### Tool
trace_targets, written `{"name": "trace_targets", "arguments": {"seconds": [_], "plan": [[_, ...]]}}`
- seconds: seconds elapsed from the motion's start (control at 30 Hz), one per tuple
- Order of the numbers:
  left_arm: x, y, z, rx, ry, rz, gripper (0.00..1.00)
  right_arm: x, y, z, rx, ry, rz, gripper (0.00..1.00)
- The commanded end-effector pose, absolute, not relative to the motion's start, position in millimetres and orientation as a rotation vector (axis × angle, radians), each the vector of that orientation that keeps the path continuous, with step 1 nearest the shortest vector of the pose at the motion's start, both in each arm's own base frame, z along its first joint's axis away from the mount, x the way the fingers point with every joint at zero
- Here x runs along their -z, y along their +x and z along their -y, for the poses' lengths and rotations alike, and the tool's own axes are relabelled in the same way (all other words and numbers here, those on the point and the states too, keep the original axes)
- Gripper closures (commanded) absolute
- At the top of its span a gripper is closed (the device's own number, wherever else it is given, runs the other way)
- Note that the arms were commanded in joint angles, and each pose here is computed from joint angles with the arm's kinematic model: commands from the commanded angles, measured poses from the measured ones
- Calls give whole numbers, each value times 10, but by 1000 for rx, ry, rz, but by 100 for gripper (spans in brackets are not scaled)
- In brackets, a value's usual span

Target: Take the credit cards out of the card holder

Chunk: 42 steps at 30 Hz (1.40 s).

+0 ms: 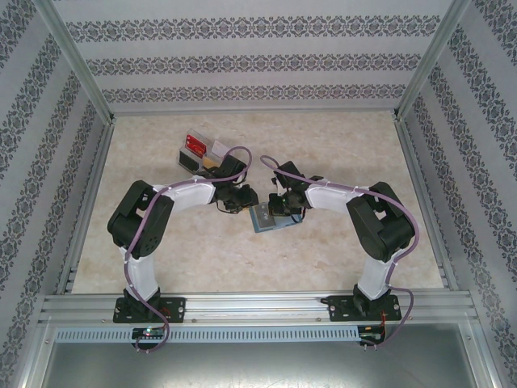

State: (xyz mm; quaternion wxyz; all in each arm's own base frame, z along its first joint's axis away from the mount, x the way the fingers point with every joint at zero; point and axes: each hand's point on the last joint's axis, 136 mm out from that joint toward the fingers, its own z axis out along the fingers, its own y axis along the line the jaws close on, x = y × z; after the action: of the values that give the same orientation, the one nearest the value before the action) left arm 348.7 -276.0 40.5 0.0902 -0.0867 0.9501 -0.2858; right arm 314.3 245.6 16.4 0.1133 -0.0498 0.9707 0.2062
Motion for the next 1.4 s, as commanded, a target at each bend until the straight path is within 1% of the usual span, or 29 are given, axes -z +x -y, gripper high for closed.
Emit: {"name": "trace_targets", "arguments": {"seconds": [0.0,0.27,0.4,0.57,0.8,0.93,1.0,1.2,1.3,1.37], "plan": [[-399,3480,2861,888,-219,-2831,73,239,2932,-2217,-467,-97,-2980,91],[-325,3486,2900,907,-223,-2848,73,240,2936,-2219,-466,-95,-2980,91],[-306,3481,2924,925,-222,-2853,75,242,2935,-2215,-465,-95,-2980,91],[-347,3499,2889,895,-224,-2842,76,245,2927,-2216,-465,-100,-2983,91],[-501,3502,2844,890,-225,-2797,75,239,2932,-2213,-466,-93,-2979,92],[-530,3491,2886,938,-228,-2786,77,248,2927,-2218,-469,-92,-2981,92],[-498,3485,2906,953,-233,-2793,81,252,2928,-2217,-470,-90,-2983,92],[-378,3479,2855,902,-267,-2819,78,258,2919,-2213,-468,-92,-2985,92],[-386,3499,2747,810,-284,-2818,75,260,2918,-2213,-467,-92,-2985,92],[-431,3508,2723,794,-276,-2806,74,254,2923,-2215,-468,-91,-2983,92]]}}
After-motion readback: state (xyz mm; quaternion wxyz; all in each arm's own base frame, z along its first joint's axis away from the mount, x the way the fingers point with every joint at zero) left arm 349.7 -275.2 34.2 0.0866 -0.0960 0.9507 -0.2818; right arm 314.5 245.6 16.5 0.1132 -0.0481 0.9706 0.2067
